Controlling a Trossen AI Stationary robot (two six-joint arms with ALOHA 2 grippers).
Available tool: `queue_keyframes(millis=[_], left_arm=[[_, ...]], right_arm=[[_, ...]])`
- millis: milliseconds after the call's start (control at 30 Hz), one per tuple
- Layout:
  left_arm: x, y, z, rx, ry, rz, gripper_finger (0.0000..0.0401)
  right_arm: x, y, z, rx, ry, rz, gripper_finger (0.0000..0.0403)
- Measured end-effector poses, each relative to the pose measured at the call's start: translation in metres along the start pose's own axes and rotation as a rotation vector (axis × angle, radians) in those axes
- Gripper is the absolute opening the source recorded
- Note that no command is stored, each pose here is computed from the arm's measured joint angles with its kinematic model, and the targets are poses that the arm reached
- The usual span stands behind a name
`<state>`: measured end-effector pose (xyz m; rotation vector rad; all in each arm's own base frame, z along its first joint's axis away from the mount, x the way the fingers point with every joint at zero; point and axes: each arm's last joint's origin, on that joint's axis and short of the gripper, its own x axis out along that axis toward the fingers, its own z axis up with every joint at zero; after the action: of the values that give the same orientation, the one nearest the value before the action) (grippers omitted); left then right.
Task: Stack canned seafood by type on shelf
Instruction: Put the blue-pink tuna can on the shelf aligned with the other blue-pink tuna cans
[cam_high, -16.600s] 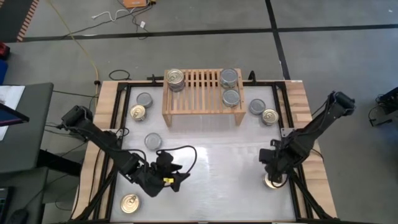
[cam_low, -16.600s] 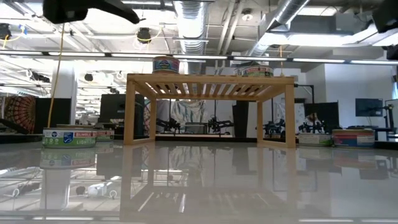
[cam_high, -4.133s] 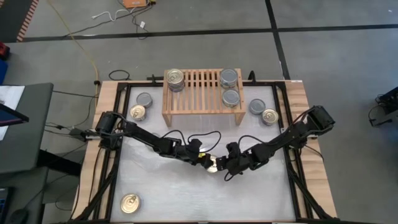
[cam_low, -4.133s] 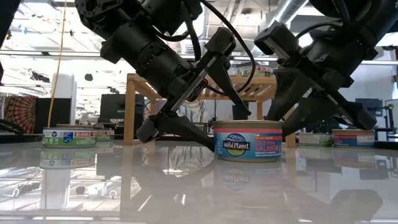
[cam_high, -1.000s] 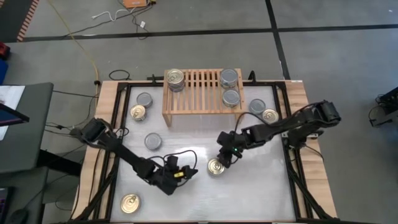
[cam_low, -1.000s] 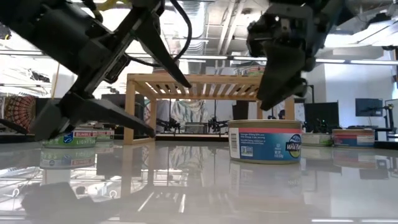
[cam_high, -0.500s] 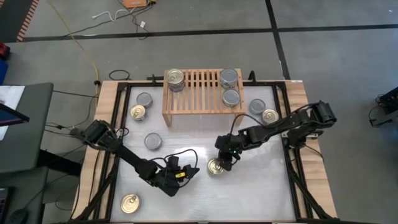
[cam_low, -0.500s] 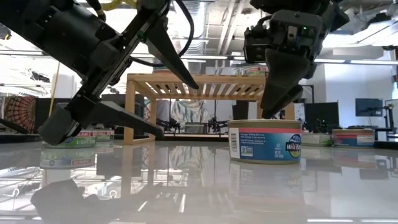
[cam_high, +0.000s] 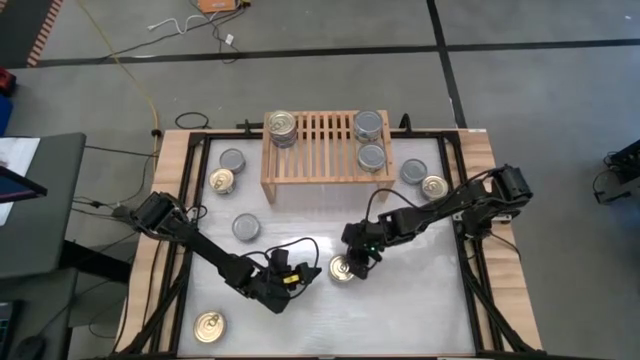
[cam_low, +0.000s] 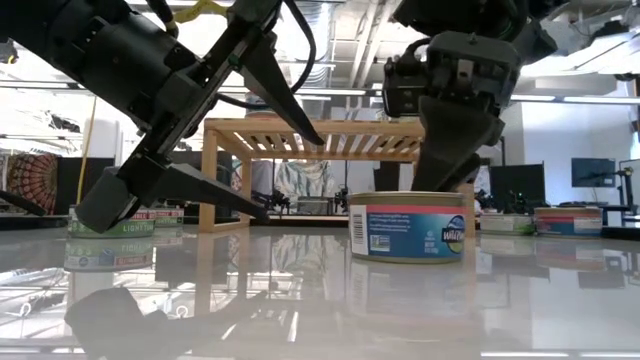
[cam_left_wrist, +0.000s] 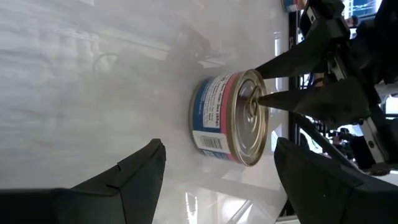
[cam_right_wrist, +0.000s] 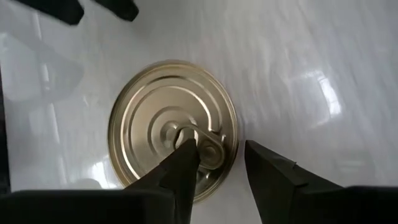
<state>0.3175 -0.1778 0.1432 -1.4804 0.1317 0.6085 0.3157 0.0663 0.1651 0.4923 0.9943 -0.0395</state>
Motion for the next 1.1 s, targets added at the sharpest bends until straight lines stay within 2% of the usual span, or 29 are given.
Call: queue_keyframes(millis=[133, 300, 533, 800, 967, 1100], left_arm=[[0.0, 0.0, 0.0, 0.0, 0.0, 0.0, 0.0286], [0.0, 0.0, 0.0, -0.001, 0.002, 0.0, 0.0286], [0.0, 0.001, -0.002, 0.03, 0.059, 0.024, 0.0286], [0.006, -0.001, 0.002, 0.045, 0.158, 0.07, 0.0286], [0.01, -0.002, 0.005, 0.125, 0.26, 0.105, 0.0286], [0.021, -0.003, 0.017, 0.187, 0.328, 0.131, 0.0286]], right_arm=[[0.0, -0.003, 0.001, 0.11, 0.0, -0.006, 0.0136], [-0.001, -0.008, 0.002, 0.276, 0.004, -0.036, 0.0077], [0.0, 0.002, -0.005, 0.299, 0.008, -0.035, 0.0015], [0.001, 0.014, -0.014, 0.492, -0.044, -0.076, 0.0015], [0.001, 0.02, -0.019, 0.642, -0.118, -0.117, 0.0015], [0.001, 0.024, -0.022, 0.725, -0.165, -0.129, 0.0015]])
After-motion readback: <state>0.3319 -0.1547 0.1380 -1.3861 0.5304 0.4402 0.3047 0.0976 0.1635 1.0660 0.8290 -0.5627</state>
